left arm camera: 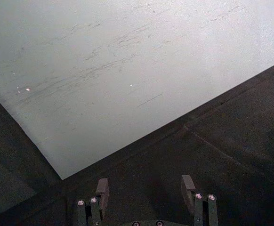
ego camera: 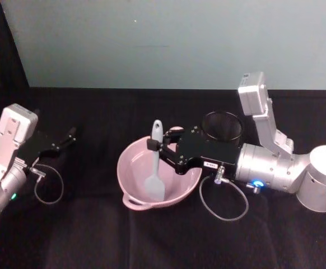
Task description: Use the one hand to pick up the spoon and stir the clear water in the bowl.
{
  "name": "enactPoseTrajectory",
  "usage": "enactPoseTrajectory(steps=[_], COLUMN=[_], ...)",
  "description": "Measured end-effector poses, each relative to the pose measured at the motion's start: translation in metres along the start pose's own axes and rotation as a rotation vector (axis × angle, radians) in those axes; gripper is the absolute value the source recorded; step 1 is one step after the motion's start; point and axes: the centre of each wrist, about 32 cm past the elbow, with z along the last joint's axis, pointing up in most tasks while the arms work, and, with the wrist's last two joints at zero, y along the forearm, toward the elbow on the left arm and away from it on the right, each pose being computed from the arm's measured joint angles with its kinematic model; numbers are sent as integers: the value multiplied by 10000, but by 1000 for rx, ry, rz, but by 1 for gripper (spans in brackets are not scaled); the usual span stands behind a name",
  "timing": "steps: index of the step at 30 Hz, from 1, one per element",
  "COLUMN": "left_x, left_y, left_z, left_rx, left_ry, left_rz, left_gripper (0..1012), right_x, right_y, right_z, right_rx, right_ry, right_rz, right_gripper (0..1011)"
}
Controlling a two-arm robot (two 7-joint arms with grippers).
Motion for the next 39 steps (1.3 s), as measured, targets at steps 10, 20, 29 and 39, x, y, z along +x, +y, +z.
enactPoseTrajectory(steps=[10, 20, 29, 39], left_x=[0, 0, 0, 0], left_y=[0, 0, 0, 0], left_z=[0, 0, 0, 0], left_rx=[0, 0, 0, 0], left_ry=[0, 0, 0, 0], left_rz=[0, 0, 0, 0], left_gripper=[1011, 1011, 1011, 1011], right_x=[29, 73, 192, 295], right_y=[191, 411, 504, 410], right_z=[-23, -138, -257, -245], right_rx=[7, 62, 91, 83], right_ry=[46, 7, -34, -79], right_rz=[10, -55, -150, -223], right_gripper=[118, 118, 118, 118])
